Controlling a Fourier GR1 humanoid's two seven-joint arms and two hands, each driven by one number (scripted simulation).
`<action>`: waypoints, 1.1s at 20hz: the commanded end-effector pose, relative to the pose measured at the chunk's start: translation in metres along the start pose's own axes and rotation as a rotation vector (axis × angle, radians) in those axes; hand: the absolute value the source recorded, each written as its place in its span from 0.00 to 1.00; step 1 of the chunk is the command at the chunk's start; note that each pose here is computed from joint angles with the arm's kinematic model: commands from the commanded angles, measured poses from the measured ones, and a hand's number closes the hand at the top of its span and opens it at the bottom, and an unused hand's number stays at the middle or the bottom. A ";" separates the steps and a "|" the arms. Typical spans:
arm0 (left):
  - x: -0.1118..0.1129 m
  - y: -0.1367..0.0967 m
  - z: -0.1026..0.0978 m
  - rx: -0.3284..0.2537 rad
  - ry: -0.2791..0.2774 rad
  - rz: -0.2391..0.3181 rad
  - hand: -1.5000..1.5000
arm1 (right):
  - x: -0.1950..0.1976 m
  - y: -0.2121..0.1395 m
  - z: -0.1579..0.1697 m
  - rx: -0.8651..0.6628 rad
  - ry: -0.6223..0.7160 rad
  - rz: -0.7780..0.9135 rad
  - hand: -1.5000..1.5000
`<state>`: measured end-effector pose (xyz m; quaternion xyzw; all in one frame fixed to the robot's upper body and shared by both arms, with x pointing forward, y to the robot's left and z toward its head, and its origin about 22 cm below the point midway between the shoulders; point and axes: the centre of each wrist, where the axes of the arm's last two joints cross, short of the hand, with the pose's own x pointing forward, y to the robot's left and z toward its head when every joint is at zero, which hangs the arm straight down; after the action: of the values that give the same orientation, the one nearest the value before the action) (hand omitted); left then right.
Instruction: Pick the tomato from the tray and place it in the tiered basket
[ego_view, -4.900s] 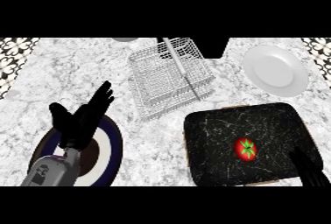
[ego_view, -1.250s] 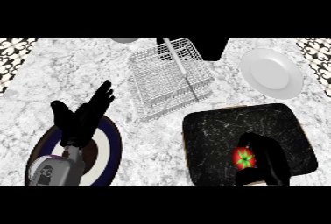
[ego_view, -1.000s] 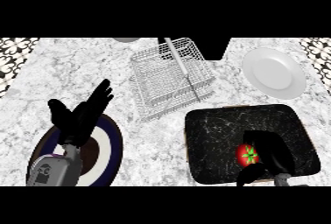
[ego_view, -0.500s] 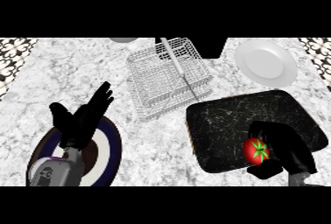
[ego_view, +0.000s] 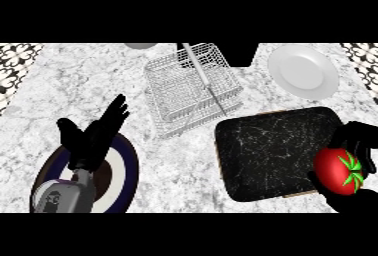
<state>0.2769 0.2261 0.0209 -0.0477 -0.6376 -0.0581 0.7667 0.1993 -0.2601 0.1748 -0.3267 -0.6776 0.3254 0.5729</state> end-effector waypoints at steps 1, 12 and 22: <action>0.011 0.006 0.000 -0.017 -0.016 -0.013 0.50 | 0.024 -0.040 0.007 -0.083 -0.078 -0.024 1.00; -0.006 -0.004 -0.014 -0.009 0.004 -0.028 0.50 | 0.129 -0.067 -0.057 -0.088 -0.093 0.059 1.00; -0.010 -0.001 -0.009 -0.024 0.002 -0.018 0.50 | 0.166 -0.043 -0.150 -0.077 -0.037 -0.054 1.00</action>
<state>0.2813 0.2218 0.0217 -0.0543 -0.6402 -0.0718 0.7630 0.2955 -0.1536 0.3186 -0.3295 -0.7095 0.3068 0.5422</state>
